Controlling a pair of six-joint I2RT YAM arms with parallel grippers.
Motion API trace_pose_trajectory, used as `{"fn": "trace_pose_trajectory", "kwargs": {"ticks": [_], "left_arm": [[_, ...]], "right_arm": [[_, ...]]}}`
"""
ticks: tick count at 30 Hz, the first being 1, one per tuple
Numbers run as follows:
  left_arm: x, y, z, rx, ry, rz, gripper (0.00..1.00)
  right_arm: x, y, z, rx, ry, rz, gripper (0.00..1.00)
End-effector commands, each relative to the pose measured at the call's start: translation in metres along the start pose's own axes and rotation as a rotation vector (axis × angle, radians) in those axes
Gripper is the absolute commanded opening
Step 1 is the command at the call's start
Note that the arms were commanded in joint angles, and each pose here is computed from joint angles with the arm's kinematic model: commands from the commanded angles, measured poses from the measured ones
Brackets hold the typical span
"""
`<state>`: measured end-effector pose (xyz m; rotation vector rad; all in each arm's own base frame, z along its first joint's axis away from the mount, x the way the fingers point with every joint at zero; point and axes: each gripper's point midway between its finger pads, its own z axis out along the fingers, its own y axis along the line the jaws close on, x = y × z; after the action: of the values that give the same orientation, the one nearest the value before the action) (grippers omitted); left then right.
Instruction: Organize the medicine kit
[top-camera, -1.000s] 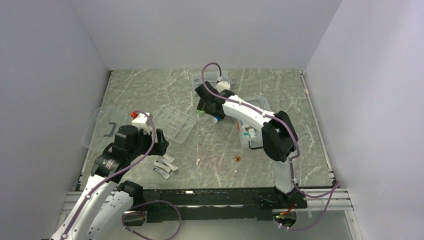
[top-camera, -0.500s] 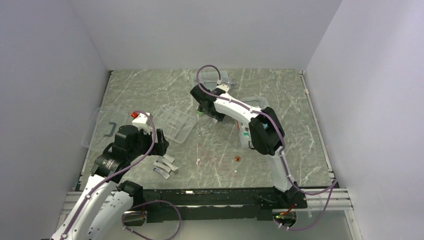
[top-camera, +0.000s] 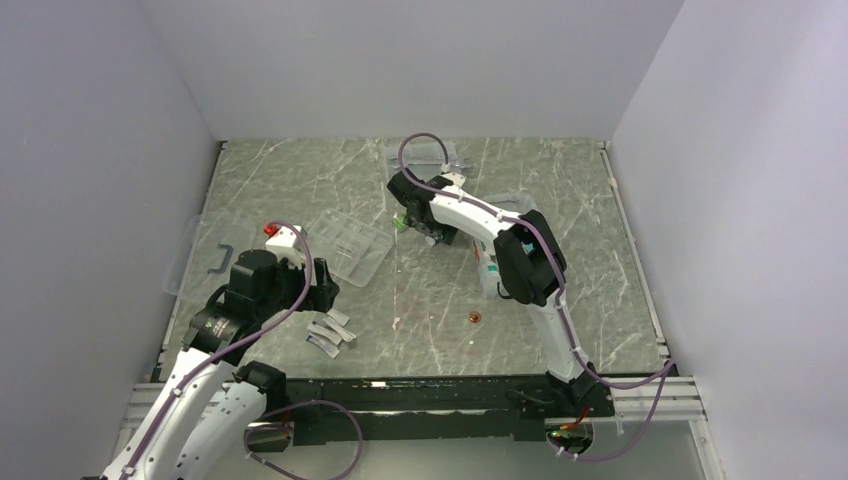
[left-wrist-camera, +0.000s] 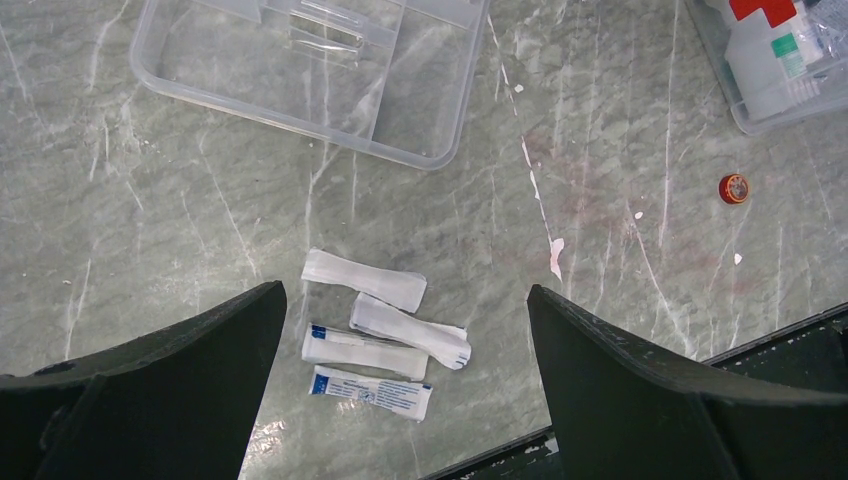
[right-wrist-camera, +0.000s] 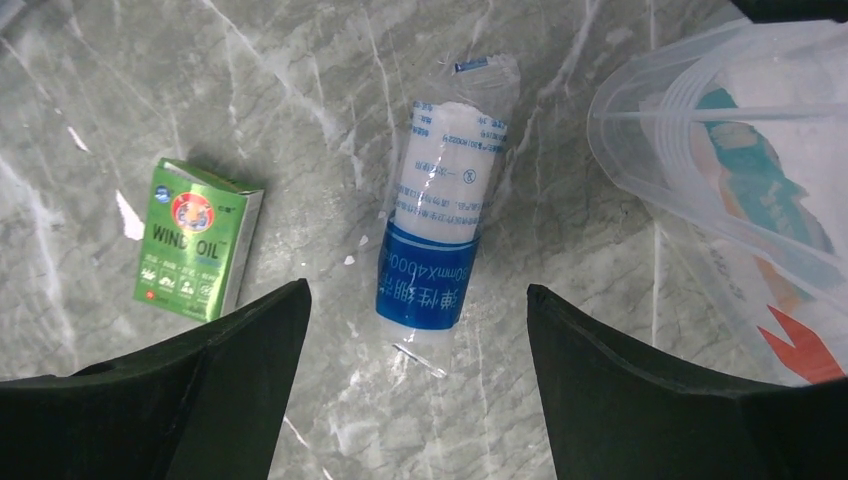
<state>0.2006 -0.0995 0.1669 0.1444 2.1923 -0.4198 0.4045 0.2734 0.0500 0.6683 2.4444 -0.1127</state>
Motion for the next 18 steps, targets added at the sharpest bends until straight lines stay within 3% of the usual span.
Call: {"fn": "trace_pose_trajectory", "kwargs": {"ticks": [1, 18], "left_arm": [[-0.021, -0.008, -0.005, 0.032, -0.059, 0.016, 0.99], [-0.020, -0.008, -0.004, 0.026, -0.050, 0.013, 0.99]], "right_arm": [[-0.004, 0.001, 0.005, 0.012, -0.008, 0.026, 0.81], [0.009, 0.006, 0.019, -0.017, 0.031, 0.000, 0.58]]}}
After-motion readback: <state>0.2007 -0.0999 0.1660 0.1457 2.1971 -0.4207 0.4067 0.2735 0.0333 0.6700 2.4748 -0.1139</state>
